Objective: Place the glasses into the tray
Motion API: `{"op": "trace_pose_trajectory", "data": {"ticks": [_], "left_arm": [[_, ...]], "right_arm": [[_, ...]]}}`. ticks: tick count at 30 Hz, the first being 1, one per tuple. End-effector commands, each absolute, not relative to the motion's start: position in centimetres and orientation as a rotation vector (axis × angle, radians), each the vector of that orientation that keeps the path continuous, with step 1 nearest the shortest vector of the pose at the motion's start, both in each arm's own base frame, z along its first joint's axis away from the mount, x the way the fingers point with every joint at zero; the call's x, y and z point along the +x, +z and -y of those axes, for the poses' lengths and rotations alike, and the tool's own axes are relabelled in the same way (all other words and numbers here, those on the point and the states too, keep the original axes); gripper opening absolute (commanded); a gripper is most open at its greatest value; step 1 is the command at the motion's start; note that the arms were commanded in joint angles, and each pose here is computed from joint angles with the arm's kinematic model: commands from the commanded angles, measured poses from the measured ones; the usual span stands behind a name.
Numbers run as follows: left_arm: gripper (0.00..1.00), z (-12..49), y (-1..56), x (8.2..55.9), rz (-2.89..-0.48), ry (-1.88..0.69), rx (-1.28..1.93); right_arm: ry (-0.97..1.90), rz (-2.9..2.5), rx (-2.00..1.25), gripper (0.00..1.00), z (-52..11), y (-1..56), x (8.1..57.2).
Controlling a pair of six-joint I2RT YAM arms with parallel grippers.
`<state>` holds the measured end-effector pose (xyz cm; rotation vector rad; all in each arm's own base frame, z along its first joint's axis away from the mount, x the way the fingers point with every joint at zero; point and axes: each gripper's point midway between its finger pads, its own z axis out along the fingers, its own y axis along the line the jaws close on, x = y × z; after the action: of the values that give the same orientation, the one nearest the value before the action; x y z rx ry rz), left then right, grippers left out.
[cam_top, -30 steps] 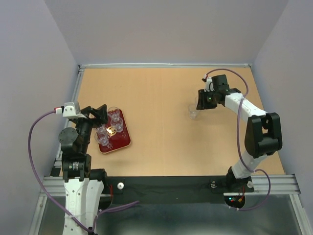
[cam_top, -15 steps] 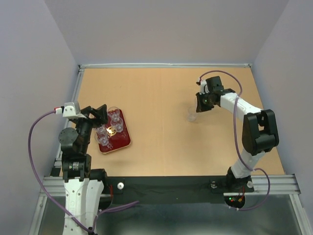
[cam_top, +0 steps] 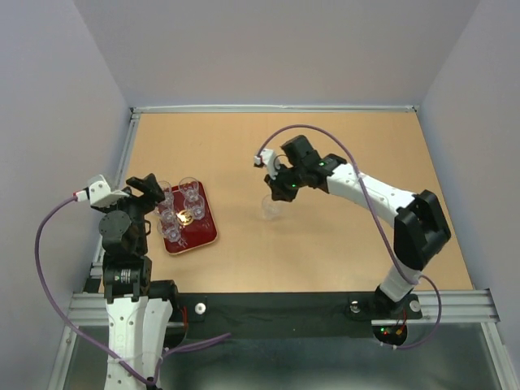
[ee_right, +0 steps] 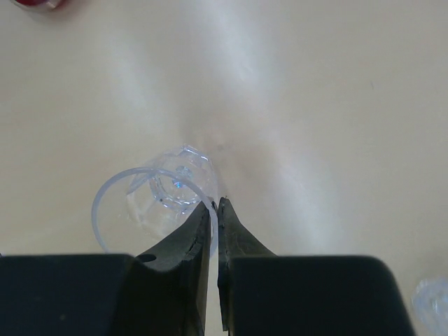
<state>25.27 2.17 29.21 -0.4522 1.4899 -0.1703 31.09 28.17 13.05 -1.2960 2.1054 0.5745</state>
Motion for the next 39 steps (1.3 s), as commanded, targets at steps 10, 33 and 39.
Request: {"op": "trace_pose_trajectory", "data": {"ticks": [10, 33, 39], "left_arm": [[0.87, -9.5, 29.7, 21.7, -1.306, 0.071, -0.939], [0.87, -9.1, 29.9, 21.7, -1.314, 0.057, -0.905], [0.87, -9.0, 30.0, 21.8, -1.314, 0.053, -0.901]], "right_arm": [[0.753, -1.885, -1.489, 0.03, -46.7, 15.0, 27.7], [0.558, -1.923, -1.350, 0.04, -53.4, 12.3, 30.0], [0.613, -1.903, -1.402, 0.04, -54.3, 12.4, 27.5]]}}
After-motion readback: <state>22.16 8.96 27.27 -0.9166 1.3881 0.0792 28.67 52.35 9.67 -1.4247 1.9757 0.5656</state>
